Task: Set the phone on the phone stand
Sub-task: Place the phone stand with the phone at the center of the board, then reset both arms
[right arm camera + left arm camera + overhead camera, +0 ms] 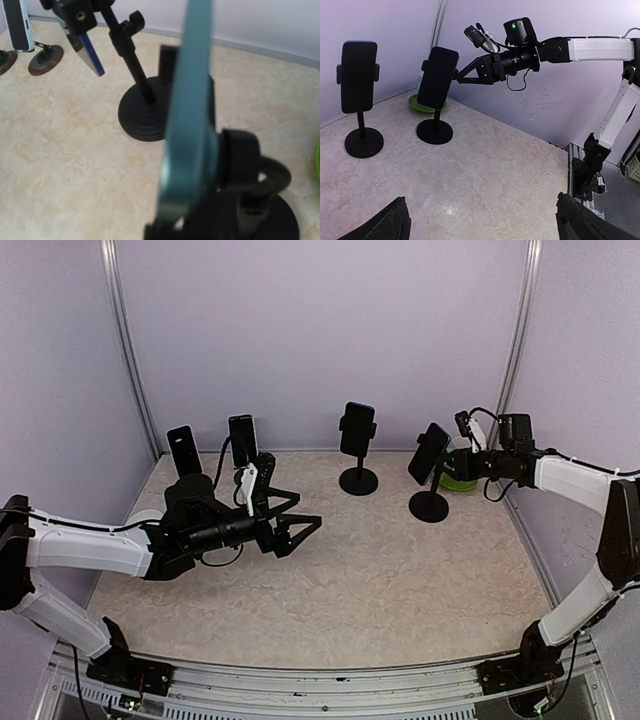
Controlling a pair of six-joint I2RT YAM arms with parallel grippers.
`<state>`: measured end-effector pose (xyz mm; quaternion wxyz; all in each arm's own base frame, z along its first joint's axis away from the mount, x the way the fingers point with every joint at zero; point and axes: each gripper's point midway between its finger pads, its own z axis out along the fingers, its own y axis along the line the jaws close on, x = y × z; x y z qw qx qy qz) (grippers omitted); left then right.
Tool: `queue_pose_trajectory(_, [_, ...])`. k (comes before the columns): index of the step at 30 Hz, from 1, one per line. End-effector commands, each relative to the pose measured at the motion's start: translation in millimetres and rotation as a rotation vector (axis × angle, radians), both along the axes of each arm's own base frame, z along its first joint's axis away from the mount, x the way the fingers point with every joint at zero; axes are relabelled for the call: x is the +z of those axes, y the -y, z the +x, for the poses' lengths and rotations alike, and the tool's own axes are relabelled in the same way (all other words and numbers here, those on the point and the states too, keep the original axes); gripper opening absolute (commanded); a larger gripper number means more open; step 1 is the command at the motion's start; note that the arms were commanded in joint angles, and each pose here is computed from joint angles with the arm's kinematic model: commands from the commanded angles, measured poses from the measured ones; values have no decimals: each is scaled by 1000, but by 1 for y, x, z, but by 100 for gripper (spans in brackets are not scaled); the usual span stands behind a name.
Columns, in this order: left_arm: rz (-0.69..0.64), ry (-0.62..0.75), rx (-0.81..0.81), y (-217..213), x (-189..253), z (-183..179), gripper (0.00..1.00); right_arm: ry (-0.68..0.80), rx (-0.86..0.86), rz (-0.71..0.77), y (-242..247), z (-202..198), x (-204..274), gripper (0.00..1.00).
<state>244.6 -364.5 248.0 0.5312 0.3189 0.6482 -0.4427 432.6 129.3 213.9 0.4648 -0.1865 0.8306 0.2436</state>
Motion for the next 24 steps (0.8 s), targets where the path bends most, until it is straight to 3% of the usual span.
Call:
queue_pose_trajectory(1, [-49, 34, -5, 1, 22, -5, 99, 46, -14, 2, 5, -2, 27, 44])
queue_pose_trajectory(16, [-50, 39, -8, 3, 24, -8, 99, 84, -140, -66, 28, -5, 48, 52])
queue_pose_trajectory(24, [-50, 42, -2, 2, 23, -9, 99, 95, -129, -57, 26, -12, 52, 65])
